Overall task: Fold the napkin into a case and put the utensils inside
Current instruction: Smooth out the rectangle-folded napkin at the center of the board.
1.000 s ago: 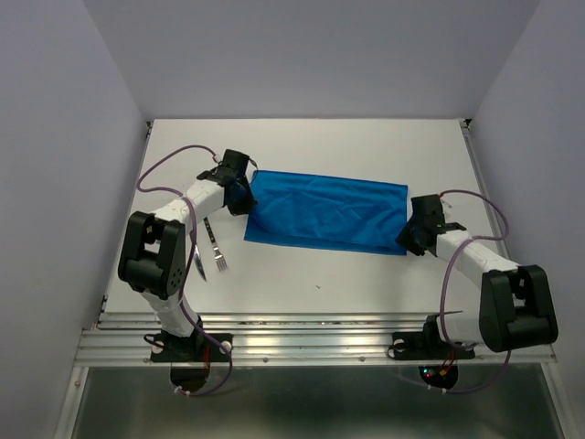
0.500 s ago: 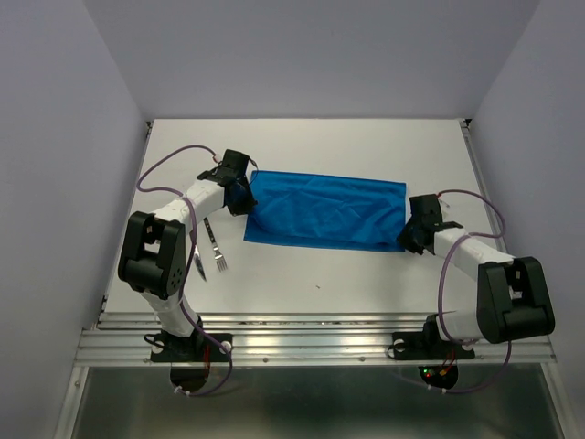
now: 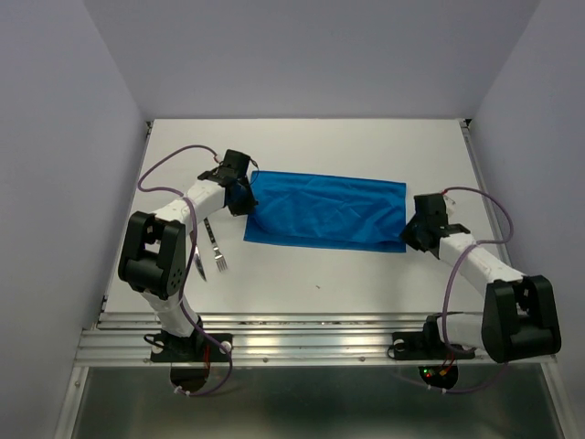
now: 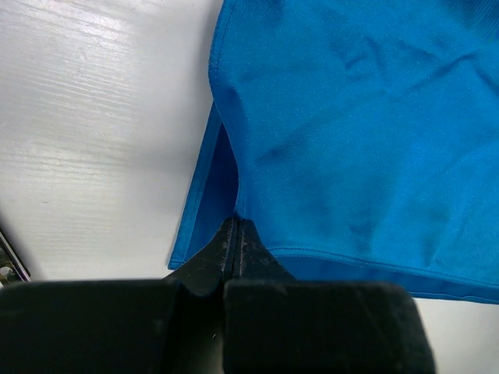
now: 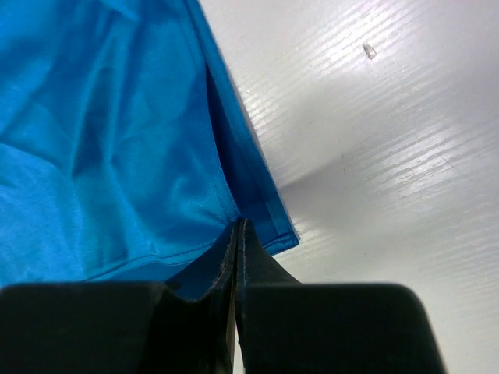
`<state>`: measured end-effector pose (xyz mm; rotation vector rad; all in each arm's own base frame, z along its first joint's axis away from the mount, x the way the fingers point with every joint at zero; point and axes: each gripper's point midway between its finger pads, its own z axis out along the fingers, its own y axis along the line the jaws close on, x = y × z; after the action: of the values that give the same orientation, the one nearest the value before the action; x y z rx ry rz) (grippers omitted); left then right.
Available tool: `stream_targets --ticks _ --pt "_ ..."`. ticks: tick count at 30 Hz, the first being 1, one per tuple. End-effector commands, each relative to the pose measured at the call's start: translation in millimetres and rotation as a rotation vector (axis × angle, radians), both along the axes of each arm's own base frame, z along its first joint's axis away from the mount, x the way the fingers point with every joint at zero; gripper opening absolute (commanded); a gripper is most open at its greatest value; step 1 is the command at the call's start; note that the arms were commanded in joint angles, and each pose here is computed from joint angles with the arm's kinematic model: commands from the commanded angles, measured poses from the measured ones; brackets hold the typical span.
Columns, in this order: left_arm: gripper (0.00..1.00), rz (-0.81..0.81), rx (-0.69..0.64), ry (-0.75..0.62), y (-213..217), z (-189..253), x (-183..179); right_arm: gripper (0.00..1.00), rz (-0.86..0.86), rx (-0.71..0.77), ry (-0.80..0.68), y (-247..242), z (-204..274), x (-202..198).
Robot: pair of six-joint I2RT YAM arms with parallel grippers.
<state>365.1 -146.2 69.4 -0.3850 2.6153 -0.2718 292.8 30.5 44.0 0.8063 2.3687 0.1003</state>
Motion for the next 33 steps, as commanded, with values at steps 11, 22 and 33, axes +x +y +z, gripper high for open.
stream_targets --ticks 11,22,33 --pt "0.0 -0.073 -0.058 -0.072 -18.1 45.6 6.1 0.01 -0.095 -0.065 -0.175 -22.5 66.8 11.3" --pt "0.0 -0.087 -0.073 -0.116 -17.2 72.8 0.9 0.01 -0.097 -0.049 -0.239 -22.1 98.1 7.4" --pt "0.0 -0.105 -0.07 -0.007 -14.9 15.2 -23.7 0.01 -0.114 0.068 -0.097 -6.6 44.7 -31.7"
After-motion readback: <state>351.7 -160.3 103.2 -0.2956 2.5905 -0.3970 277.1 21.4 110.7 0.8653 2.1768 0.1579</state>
